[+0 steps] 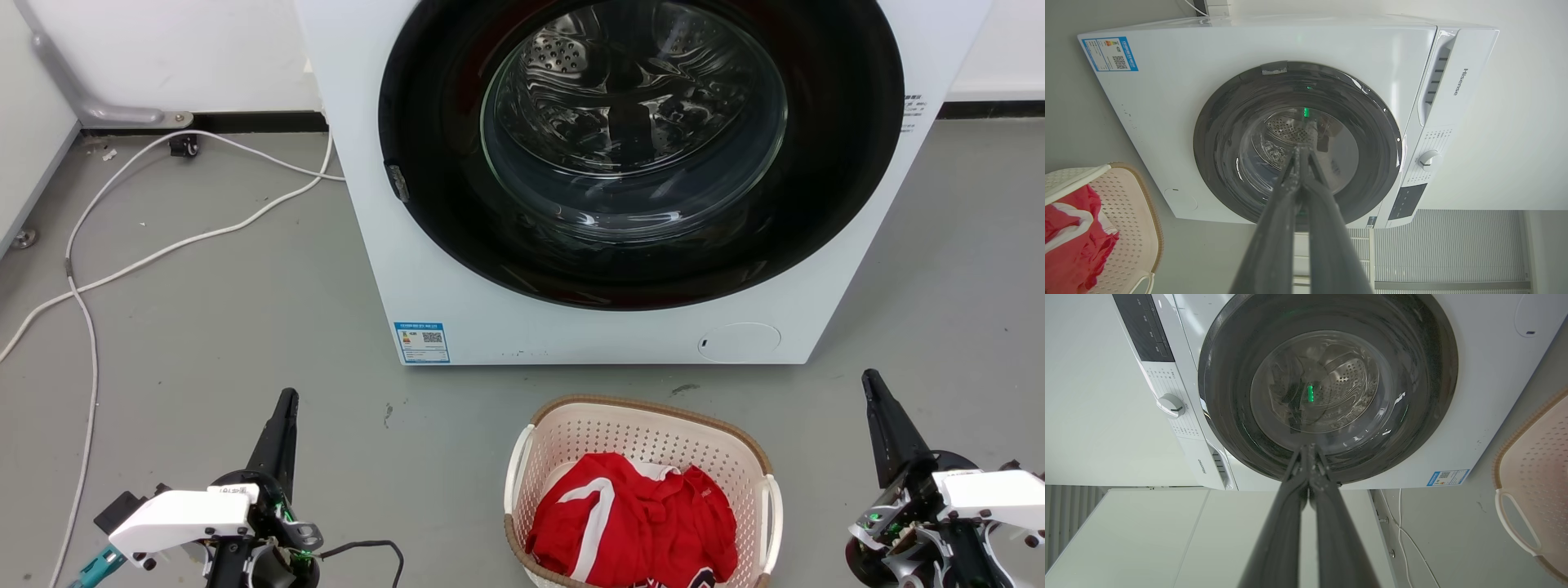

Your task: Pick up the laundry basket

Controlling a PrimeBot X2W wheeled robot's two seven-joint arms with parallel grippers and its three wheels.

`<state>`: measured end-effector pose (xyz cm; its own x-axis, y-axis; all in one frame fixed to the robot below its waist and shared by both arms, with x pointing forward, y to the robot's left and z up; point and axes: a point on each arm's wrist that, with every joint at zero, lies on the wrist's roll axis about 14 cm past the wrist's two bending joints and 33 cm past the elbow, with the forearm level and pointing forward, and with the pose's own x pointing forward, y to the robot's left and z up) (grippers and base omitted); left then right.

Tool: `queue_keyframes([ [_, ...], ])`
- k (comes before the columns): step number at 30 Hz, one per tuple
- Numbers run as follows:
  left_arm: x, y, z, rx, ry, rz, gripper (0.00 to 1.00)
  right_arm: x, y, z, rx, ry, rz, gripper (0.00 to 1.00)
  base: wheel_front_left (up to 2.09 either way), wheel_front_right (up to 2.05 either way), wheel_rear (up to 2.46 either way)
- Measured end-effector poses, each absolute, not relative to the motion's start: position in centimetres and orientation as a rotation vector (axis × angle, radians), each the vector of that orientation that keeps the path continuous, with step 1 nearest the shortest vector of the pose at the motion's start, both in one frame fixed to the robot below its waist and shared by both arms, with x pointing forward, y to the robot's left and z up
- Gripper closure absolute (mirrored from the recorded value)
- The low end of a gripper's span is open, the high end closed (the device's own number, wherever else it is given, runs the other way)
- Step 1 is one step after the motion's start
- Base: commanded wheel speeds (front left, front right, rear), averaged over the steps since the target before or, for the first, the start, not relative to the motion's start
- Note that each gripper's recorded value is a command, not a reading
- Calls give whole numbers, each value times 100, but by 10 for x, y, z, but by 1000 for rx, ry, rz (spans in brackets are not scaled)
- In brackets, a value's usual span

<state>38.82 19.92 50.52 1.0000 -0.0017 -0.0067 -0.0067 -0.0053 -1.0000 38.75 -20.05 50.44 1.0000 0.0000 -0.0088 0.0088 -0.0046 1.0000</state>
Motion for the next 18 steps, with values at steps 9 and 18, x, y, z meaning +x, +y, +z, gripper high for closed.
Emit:
queue_keyframes([
  [9, 388, 199, 505, -1576, 7, 4, 100, 388, -201, 504, 1576, 7, -7, 100, 0, 0, 0],
  [18, 378, 199, 483, -1581, 49, 62, 0, 376, -201, 481, 1577, 52, -70, 0, 0, 0, 0],
])
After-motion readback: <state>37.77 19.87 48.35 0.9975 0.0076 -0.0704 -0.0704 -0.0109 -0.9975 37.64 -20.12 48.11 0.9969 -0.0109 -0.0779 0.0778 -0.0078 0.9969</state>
